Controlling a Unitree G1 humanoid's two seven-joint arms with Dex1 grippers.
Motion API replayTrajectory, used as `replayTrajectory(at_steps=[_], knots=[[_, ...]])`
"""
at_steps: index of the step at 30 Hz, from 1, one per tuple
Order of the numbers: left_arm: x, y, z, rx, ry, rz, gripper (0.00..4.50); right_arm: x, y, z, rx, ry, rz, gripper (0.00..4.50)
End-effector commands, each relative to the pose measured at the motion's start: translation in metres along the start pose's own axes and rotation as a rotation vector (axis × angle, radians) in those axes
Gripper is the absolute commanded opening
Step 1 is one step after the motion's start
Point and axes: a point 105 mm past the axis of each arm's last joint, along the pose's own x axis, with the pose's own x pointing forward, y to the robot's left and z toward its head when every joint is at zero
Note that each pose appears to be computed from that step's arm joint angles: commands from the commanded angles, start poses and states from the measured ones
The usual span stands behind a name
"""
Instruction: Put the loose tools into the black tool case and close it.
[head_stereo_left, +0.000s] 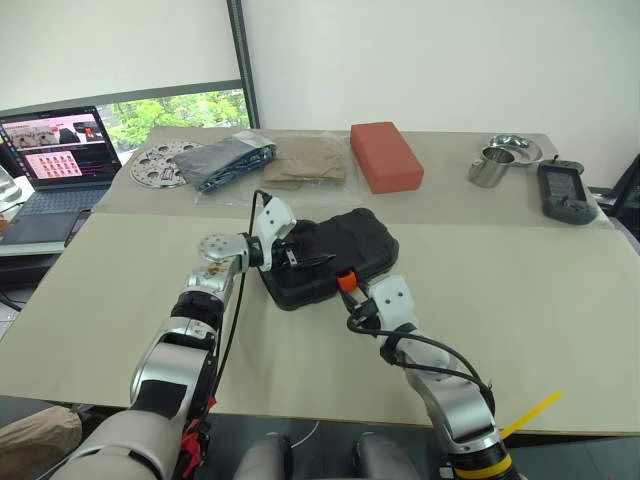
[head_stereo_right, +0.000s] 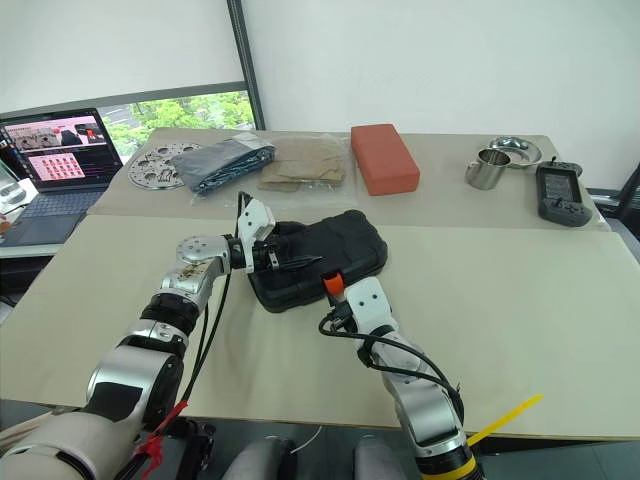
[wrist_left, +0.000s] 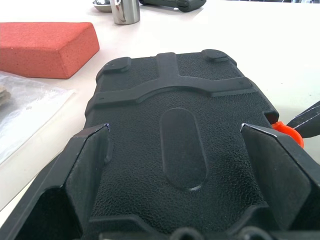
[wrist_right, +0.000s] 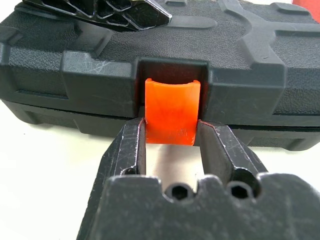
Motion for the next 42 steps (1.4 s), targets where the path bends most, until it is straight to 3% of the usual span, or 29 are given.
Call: replayTrajectory(at_steps=[1, 2, 5, 15, 21, 42], knots=[[-0.002, -0.009, -0.028, -0.058, 0.084, -0.014, 4.50, -0.003, -0.005, 0.017, 0.017, -0.055, 0.003, 1.77], [-0.002, -0.010, -0.028, -0.059, 0.083, -0.014, 4.50, -0.002, -0.006, 0.019, 0.013, -0.064, -0.002, 2.28], [0.000, -0.011, -0.028, -0.060, 0.079, -0.016, 4.50, 0.000, -0.006, 0.020, -0.004, -0.072, -0.014, 3.22], [0.001, -0.009, -0.028, -0.062, 0.078, -0.011, 4.50, -0.016, -0.013, 0.020, -0.004, -0.065, -0.032, 3.22], [0.001, -0.010, -0.028, -0.064, 0.078, -0.011, 4.50, -0.015, -0.004, 0.015, -0.005, -0.044, -0.001, 1.66], [-0.001, -0.009, -0.029, -0.062, 0.080, -0.005, 4.50, 0.008, 0.001, 0.016, -0.015, -0.047, 0.028, 1.66]])
